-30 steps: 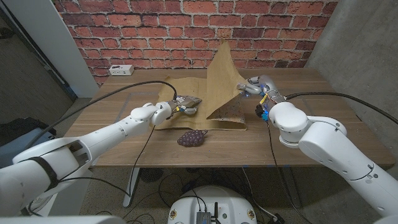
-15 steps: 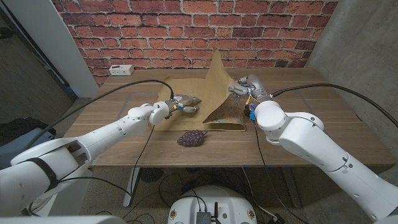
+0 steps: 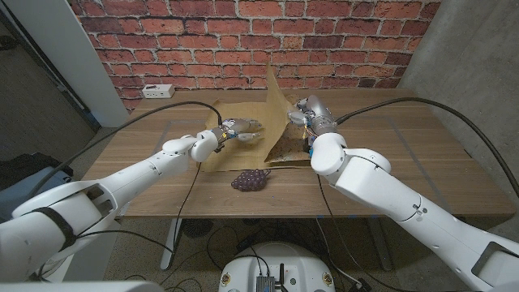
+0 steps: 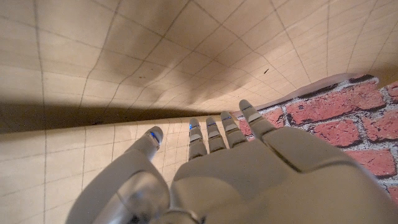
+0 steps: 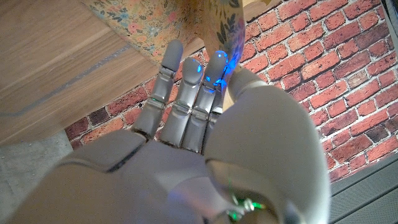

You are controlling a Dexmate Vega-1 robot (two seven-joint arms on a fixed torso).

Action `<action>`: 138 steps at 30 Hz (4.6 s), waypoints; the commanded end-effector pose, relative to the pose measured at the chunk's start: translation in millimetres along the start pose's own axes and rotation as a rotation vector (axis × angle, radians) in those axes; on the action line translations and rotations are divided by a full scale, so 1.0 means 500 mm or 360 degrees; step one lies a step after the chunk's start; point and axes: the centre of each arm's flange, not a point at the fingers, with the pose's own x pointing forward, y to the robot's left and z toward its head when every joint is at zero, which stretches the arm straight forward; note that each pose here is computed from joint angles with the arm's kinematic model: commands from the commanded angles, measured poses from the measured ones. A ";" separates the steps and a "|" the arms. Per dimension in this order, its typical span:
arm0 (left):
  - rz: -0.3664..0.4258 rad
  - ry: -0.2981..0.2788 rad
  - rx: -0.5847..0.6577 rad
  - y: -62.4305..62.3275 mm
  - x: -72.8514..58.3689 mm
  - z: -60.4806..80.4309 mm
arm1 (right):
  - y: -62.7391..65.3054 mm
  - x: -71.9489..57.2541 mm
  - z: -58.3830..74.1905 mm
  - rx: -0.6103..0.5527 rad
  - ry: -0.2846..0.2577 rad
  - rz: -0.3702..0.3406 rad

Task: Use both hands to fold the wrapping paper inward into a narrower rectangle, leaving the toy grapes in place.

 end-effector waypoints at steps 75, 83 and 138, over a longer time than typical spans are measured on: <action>0.1280 -0.0086 -0.0625 0.071 -0.300 -0.110 | 0.164 -0.014 0.050 0.0459 -0.0207 0.0339; 0.0991 -0.0049 -0.0605 0.067 -0.269 -0.113 | 0.144 -0.014 0.021 0.0395 -0.0147 0.0187; -0.0095 0.0008 -0.0047 0.001 -0.145 -0.044 | 0.106 0.075 -0.103 -0.0192 0.0559 -0.0260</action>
